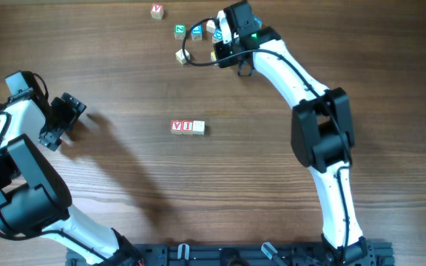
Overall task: Form a horizontal line
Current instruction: 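Lower the right gripper over the yellow 'C' block, then close the right gripper on the yellow 'C' block and lift it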
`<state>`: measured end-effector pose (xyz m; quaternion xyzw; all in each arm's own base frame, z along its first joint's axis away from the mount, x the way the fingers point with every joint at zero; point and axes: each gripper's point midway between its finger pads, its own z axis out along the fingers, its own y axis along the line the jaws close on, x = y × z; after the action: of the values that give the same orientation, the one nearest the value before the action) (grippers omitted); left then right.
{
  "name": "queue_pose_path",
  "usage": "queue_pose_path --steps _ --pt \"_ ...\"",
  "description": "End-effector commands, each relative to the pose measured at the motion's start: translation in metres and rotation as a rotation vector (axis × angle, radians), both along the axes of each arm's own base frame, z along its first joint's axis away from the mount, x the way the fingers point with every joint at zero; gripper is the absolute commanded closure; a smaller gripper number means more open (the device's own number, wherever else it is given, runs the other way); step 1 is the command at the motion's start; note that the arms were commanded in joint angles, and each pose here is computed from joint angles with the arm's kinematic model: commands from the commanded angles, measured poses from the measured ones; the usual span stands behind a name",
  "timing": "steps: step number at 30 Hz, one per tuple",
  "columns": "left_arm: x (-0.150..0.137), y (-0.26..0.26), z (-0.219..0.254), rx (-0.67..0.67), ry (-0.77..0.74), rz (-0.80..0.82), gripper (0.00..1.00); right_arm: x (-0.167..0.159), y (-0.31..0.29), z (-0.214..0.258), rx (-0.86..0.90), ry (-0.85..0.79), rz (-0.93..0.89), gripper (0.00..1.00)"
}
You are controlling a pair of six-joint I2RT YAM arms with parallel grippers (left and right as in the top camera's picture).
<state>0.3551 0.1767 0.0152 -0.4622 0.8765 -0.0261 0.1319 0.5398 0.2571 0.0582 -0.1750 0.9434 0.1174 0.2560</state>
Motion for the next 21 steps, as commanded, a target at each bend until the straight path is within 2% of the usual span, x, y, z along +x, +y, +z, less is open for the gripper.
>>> queue_pose_path --steps 1,5,12,21 --pt "-0.002 0.000 -0.005 -0.012 0.009 0.010 0.00 -0.016 -0.009 0.074 0.037 -0.036 -0.036 0.86" --pt "-0.002 0.000 -0.005 -0.012 0.009 0.010 0.00 -0.057 -0.027 0.088 0.005 0.101 -0.084 0.87" --pt "-0.002 0.000 -0.005 -0.012 0.009 0.010 0.00 -0.126 -0.055 0.061 -0.091 0.418 -0.209 0.85" --pt "-0.002 0.000 -0.005 -0.012 0.009 0.010 0.00 -0.153 -0.064 0.017 -0.127 0.546 -0.309 0.85"
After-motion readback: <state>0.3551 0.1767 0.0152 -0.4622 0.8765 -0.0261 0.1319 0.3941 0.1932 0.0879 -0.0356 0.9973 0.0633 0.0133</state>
